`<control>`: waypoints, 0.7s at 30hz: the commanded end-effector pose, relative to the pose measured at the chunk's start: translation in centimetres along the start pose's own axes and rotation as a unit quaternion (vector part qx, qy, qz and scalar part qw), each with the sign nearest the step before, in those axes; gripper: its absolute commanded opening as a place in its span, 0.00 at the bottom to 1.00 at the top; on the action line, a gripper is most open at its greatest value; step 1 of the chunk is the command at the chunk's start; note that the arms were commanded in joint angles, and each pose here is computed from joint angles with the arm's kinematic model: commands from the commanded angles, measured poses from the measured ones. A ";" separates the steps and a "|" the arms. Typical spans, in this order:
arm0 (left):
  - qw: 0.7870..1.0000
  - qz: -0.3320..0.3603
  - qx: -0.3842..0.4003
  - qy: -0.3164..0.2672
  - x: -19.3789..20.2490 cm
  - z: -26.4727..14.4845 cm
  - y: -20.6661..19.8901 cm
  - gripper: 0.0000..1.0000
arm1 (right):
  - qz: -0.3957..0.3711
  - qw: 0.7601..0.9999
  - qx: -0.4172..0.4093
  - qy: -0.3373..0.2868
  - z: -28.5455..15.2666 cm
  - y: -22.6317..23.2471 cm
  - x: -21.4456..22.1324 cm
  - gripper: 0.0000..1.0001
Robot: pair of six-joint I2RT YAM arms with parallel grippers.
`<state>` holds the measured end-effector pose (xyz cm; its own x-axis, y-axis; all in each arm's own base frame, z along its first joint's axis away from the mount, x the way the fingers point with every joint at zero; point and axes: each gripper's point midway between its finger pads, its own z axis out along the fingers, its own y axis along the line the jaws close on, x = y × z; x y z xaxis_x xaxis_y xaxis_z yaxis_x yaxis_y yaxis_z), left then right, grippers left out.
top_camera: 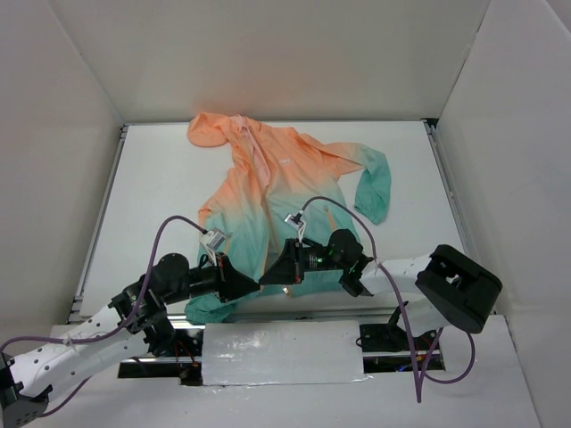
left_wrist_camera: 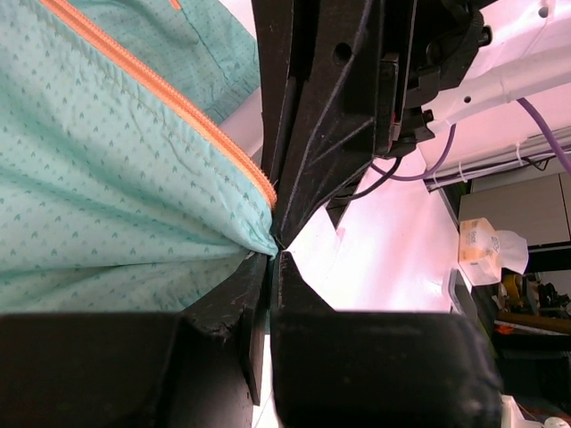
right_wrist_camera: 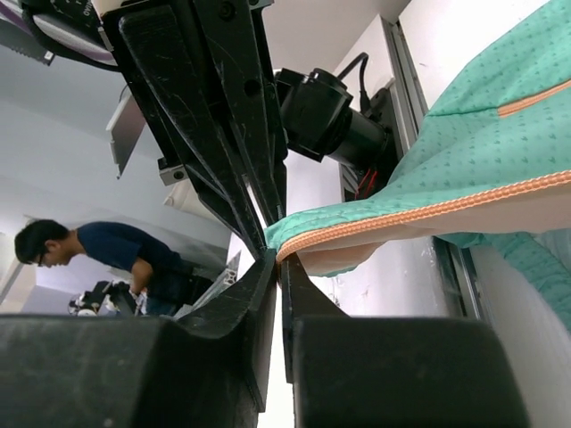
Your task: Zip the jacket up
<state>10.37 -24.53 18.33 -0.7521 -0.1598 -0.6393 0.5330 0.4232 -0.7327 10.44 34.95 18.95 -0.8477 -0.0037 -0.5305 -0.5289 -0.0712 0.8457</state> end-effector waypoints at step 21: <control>0.999 0.018 0.039 0.011 0.9 -0.1 -0.8 0.43 | -0.061 0.989 0.040 0.132 0.3 -0.9 1.4 0.00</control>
<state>9.46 -24.26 16.78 -0.7626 -0.1125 -0.6370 0.5446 0.4197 -0.7261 9.88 35.37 15.81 -0.7964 -0.2435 -0.5535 -0.5774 0.0344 0.8157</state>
